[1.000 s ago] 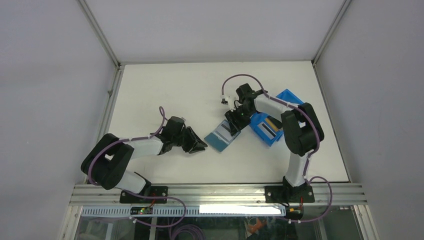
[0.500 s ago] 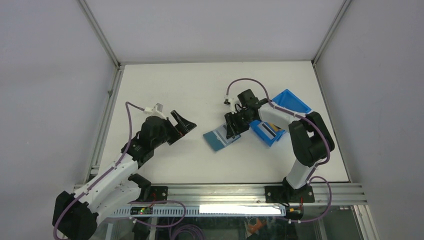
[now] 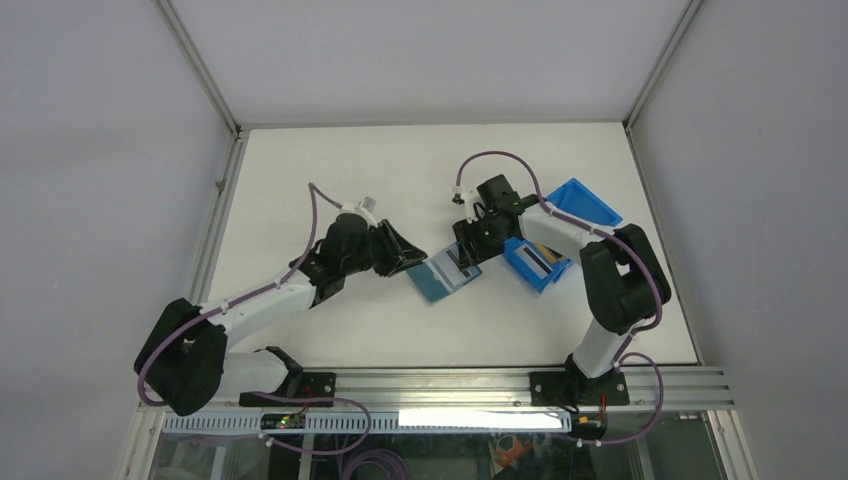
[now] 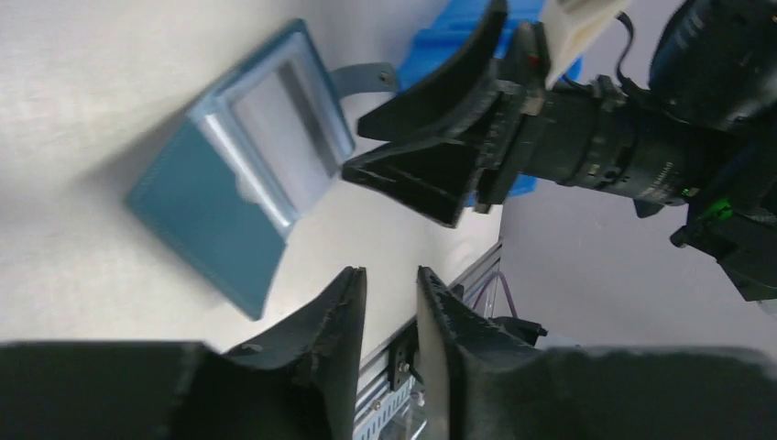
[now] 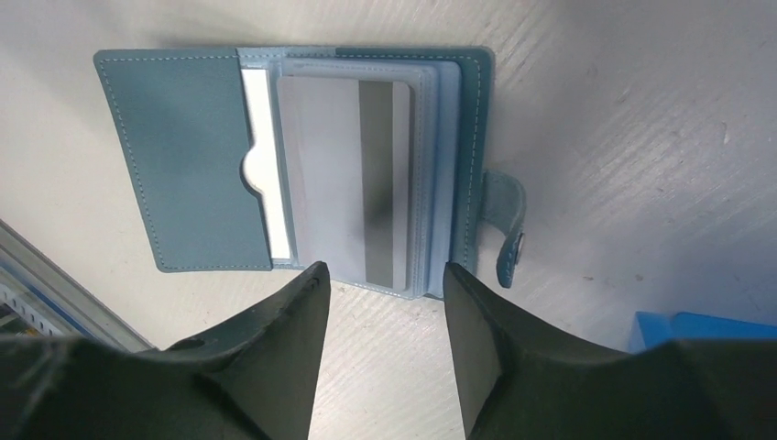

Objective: Put the credit cards into the card holder
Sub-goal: Move the card holder to the center of the board, then turn over the card slot in the card holder.

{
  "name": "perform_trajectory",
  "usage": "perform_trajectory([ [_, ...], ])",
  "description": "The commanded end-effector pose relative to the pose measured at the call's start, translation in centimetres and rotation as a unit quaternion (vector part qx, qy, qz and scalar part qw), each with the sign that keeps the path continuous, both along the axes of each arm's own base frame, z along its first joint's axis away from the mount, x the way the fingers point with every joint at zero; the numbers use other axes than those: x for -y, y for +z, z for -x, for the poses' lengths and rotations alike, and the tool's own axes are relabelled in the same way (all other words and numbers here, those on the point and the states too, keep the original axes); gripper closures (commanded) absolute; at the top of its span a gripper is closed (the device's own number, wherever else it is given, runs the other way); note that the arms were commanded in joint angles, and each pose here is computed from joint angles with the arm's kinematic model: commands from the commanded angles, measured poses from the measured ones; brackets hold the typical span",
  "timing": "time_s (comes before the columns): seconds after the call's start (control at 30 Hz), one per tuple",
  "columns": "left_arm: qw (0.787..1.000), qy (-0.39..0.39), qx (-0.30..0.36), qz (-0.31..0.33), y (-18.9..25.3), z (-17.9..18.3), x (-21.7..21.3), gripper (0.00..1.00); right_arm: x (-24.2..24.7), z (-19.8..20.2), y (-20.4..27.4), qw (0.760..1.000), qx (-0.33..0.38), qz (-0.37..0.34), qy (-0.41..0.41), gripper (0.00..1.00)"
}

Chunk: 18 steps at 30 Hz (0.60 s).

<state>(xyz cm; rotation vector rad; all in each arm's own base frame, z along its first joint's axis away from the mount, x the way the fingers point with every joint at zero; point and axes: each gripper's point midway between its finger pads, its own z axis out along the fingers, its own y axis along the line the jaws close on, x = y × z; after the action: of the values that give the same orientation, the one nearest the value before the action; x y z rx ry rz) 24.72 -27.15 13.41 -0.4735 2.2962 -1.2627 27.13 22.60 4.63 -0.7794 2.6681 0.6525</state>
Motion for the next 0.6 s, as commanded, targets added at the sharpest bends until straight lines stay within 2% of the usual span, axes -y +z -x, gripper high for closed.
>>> perform_trajectory([
  [0.0, 0.999, -0.042, 0.002, -0.029, 1.1, -0.3, 2.8, 0.76, -1.3, -1.3, 2.1, 0.999, 0.029, -0.033, 0.000, 0.49],
  [0.17, 0.991, -0.062, -0.064, -0.096, -3.5, 0.0, 2.9, 0.83, -1.5, -0.8, 1.7, 0.999, 0.020, -0.043, -0.003, 0.51],
  [0.57, 0.985, -0.098, -0.100, -0.105, -6.9, -0.8, 5.1, 0.85, -1.8, -0.5, 0.4, 0.999, -0.011, -0.041, -0.010, 0.56],
])
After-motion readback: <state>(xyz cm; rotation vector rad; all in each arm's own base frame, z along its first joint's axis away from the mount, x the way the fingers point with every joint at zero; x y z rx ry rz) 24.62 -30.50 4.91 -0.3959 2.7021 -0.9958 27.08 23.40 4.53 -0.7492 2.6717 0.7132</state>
